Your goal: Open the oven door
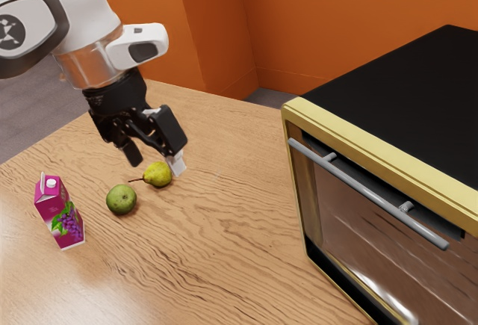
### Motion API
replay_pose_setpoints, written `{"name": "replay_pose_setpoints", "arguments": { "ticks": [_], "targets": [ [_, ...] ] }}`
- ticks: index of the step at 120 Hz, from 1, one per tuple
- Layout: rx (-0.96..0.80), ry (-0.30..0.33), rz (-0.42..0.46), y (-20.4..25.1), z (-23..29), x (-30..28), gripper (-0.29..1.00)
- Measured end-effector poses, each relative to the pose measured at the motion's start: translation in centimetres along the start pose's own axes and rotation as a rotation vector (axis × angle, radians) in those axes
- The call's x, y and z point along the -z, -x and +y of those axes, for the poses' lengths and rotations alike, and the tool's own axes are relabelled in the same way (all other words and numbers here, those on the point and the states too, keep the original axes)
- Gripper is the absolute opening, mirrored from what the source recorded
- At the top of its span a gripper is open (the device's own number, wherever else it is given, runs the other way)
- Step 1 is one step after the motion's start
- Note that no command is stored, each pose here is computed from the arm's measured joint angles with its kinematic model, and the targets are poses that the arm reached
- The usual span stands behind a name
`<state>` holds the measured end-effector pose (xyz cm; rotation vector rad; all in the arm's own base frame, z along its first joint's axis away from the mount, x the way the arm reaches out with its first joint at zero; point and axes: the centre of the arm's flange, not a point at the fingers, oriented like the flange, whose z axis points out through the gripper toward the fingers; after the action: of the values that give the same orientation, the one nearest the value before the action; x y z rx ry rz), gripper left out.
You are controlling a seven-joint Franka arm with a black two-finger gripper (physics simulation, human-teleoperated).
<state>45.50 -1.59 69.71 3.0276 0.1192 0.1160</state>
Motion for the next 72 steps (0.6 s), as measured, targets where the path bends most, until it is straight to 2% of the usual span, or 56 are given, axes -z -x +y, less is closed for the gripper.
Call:
{"name": "replay_pose_setpoints", "arguments": {
  "ticks": [10, 22, 34, 46, 54, 72],
  "targets": [
    [0.050, 0.007, -0.006, 0.5, -0.1, 0.2, 0.70],
    [0.102, 0.036, 0.041, 2.5, -0.9, 2.9, 0.70],
    [0.184, 0.065, 0.063, 2.2, -2.8, 3.3, 0.70],
    [0.242, 0.135, 0.152, 0.8, -2.8, 2.3, 0.70],
    [0.292, 0.213, 0.196, -1.3, -1.7, 1.2, 0.70],
    [0.392, 0.334, 0.296, -2.5, -0.5, 2.1, 0.70]
  ]
}}
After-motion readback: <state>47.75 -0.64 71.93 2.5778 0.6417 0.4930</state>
